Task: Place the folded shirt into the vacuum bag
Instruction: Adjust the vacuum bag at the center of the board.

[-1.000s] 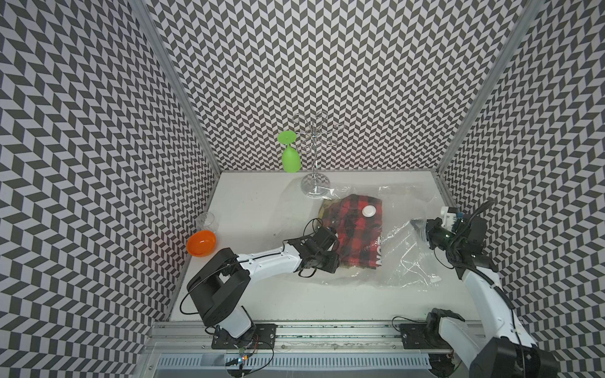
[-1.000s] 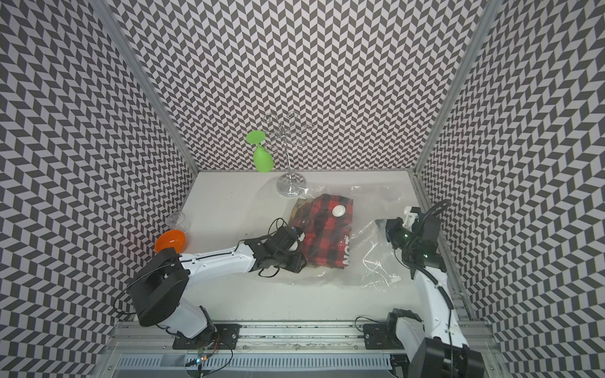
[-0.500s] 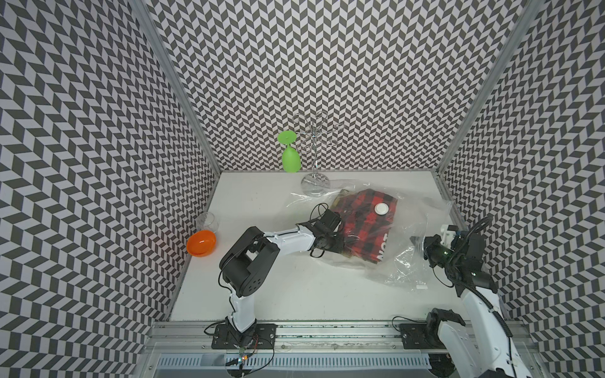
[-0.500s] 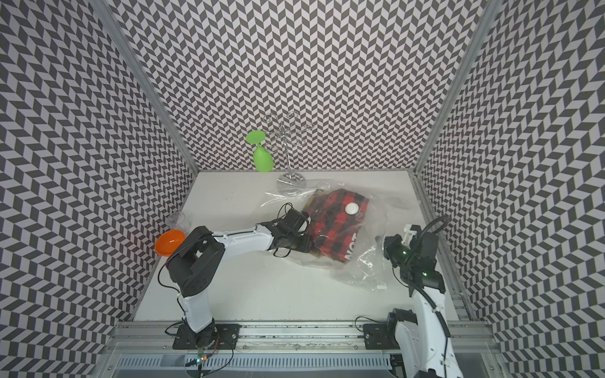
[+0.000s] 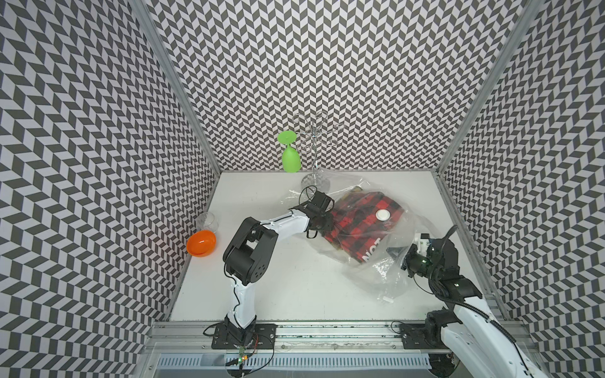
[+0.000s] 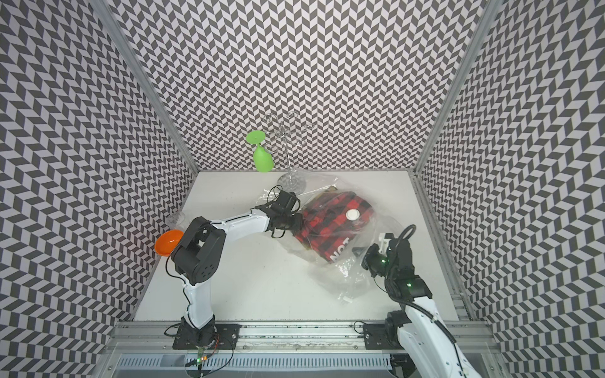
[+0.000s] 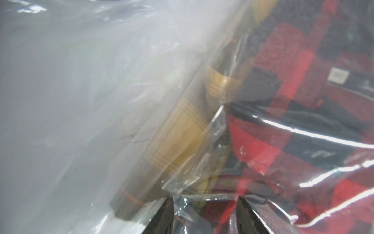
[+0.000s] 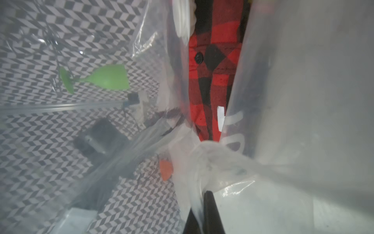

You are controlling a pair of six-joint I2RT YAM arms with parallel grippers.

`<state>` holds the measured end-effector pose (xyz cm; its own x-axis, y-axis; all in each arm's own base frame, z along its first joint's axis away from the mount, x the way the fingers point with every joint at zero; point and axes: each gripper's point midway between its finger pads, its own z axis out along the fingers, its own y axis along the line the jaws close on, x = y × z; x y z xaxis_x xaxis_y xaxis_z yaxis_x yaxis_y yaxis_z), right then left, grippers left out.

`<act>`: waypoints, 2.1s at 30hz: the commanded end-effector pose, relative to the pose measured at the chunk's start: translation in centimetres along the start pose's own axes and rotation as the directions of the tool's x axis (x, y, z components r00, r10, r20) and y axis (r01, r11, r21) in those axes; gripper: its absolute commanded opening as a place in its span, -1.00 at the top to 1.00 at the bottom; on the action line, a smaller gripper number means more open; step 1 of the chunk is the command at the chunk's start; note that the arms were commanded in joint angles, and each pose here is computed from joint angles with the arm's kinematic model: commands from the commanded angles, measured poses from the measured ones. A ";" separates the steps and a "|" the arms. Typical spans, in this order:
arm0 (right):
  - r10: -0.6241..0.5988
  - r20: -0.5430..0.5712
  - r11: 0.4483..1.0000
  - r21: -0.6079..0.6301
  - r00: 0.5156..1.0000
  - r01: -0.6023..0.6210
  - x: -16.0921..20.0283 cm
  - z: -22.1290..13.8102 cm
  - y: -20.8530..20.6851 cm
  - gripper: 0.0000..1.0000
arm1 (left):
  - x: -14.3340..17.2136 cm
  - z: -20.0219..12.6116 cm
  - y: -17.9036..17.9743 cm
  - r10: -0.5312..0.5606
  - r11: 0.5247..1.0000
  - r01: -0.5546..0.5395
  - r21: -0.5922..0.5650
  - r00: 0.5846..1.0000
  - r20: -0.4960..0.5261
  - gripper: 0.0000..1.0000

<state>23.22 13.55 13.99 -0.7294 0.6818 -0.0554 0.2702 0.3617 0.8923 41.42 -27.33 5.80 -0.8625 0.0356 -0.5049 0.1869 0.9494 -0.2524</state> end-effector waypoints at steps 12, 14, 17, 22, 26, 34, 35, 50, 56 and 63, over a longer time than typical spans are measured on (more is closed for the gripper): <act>0.164 0.061 0.974 -0.167 0.985 -0.152 -0.5 -0.6 5.7 0.99 | 1.3 -14.4 -3.0 0.086 0.976 -0.111 0.190 0.987 0.138 -0.02; 0.168 0.076 0.972 -0.180 0.983 -0.152 -0.8 -0.9 6.3 0.98 | 2.3 -17.8 -5.4 0.214 0.943 -0.263 0.206 0.949 0.233 -0.03; 0.164 0.087 0.972 -0.186 0.983 -0.146 -1.3 -0.7 7.1 0.96 | 4.4 -22.2 -9.2 0.357 0.865 -0.453 0.215 0.858 0.368 -0.07; 0.159 0.081 0.965 -0.224 0.984 -0.138 -2.2 0.3 9.0 0.95 | 10.3 -27.5 -14.1 0.592 0.651 -0.746 0.137 0.613 0.523 -0.21; 0.165 0.069 0.959 -0.245 0.984 -0.144 -2.7 1.1 10.2 0.95 | 14.7 -28.1 -15.7 0.708 0.517 -0.854 0.054 0.462 0.533 -0.37; 0.149 0.057 0.957 -0.261 0.987 -0.129 -3.1 1.6 11.9 0.95 | 19.6 -25.8 -17.2 0.860 0.322 -0.936 -0.141 0.227 0.457 -0.42; 0.150 0.057 0.956 -0.262 0.987 -0.130 -3.2 1.6 11.9 0.95 | 19.4 -25.8 -17.4 0.858 0.324 -0.932 -0.161 0.218 0.465 -0.42; 0.157 0.037 0.950 -0.278 0.987 -0.141 -2.7 1.3 11.8 0.91 | 18.2 -23.4 -19.3 0.858 0.289 -0.917 -0.276 0.121 0.499 -0.12; 0.163 0.033 0.947 -0.285 0.986 -0.147 -2.6 1.3 11.8 0.87 | 17.9 -22.1 -19.5 0.855 0.283 -0.921 -0.267 0.116 0.505 0.12; 0.179 0.042 0.943 -0.293 0.983 -0.159 -2.7 0.9 11.7 0.71 | 17.2 -22.0 -19.3 0.844 0.286 -0.919 -0.271 0.108 0.526 0.63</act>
<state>28.98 16.30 21.78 -0.6308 0.7707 0.0904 0.2631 0.1028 0.9593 12.75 -37.80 19.13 0.2936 0.6866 -0.6652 0.7114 0.3079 0.6318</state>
